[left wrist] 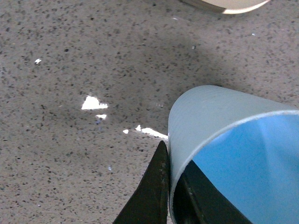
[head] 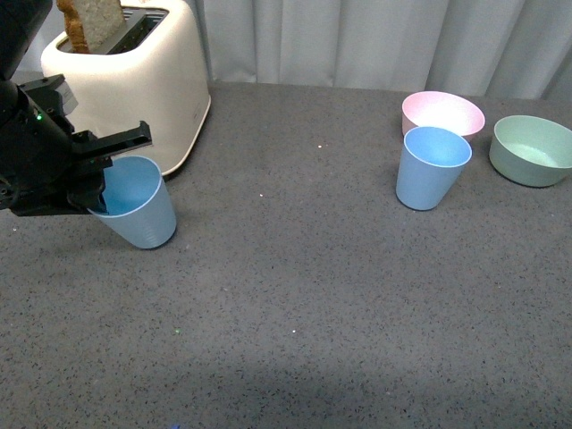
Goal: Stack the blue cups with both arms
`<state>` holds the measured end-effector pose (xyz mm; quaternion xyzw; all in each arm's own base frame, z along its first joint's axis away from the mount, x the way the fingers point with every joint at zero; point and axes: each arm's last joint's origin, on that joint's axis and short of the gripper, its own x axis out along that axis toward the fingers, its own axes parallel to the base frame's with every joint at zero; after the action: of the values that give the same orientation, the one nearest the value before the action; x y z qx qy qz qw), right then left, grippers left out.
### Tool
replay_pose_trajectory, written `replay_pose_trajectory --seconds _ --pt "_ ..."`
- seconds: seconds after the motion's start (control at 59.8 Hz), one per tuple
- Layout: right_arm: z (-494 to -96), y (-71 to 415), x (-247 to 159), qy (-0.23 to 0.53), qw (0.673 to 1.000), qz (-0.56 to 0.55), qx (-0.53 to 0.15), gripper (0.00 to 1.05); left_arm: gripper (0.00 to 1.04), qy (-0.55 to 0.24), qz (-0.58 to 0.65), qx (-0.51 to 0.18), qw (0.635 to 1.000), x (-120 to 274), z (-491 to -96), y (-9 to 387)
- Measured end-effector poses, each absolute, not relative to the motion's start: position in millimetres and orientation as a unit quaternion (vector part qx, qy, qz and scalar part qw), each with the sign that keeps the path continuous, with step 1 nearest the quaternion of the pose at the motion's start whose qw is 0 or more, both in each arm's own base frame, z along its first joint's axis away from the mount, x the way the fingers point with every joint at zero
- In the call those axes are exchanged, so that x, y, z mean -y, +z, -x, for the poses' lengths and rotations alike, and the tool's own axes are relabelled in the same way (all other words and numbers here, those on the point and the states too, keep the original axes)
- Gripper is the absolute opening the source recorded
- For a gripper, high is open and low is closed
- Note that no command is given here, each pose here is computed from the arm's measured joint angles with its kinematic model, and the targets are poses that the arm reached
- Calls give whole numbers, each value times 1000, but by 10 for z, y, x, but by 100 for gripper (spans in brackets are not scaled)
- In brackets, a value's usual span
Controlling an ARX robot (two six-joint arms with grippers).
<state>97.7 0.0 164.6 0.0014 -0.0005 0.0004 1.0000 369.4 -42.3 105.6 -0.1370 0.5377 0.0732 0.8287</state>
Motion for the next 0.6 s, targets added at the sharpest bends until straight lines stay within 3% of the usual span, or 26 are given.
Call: replay_pose_trajectory --seconds 0.301,0.603 --pt "-977 1646 0 0 1000 -1 0 95 4 20 120 -520 845 1064 -3860 1306" --pt "-977 1646 0 0 1000 -1 0 95 4 -15 97 -545 833 1785 -3997 1216"
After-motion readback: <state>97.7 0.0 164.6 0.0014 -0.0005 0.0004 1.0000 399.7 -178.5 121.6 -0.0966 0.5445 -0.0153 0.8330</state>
